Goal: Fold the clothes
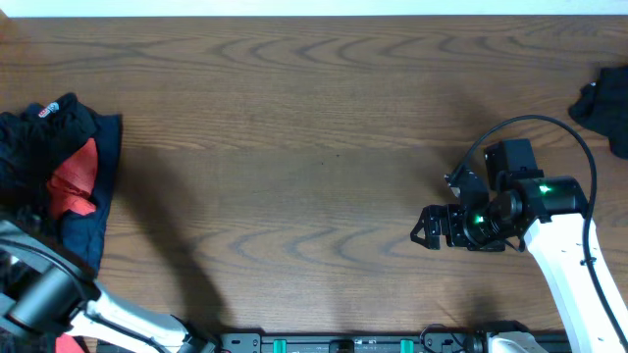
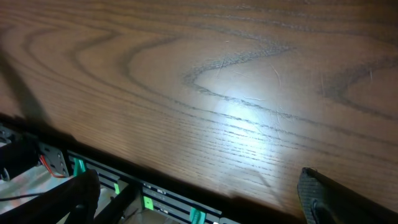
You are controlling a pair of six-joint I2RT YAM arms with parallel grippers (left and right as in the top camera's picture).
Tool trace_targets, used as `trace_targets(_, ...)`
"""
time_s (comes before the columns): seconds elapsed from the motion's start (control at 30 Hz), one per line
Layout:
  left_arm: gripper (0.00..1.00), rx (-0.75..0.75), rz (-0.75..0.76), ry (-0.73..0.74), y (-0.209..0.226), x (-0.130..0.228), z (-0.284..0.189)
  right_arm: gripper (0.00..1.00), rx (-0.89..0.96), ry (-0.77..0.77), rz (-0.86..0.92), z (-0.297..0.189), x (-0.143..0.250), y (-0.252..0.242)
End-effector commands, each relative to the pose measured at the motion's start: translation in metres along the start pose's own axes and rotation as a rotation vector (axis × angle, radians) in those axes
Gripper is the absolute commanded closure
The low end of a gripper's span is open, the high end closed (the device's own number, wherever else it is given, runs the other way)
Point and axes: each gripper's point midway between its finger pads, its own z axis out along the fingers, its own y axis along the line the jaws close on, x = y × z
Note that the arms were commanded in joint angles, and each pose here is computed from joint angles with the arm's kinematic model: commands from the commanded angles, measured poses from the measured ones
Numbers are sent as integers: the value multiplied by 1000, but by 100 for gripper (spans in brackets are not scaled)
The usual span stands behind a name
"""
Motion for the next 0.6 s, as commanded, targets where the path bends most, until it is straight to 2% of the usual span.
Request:
trace_targets(0.0,94,111,-14,-173,-24,-12,-68,1,-17,-13,-43,-4,-3,9)
trace_targets(0.17,94,216,23,-332,-41,-2,-134,1,-19,-29,-50,-4,-7,10)
trace_targets(0.3,94,289,96,-407,-58,25,-174,1,-21,-49,-59,-4,-12,10)
trace_targets(0.57,94,373,374,-396,-125,108,-195,1,-23,-63,-65,-4,-16,11)
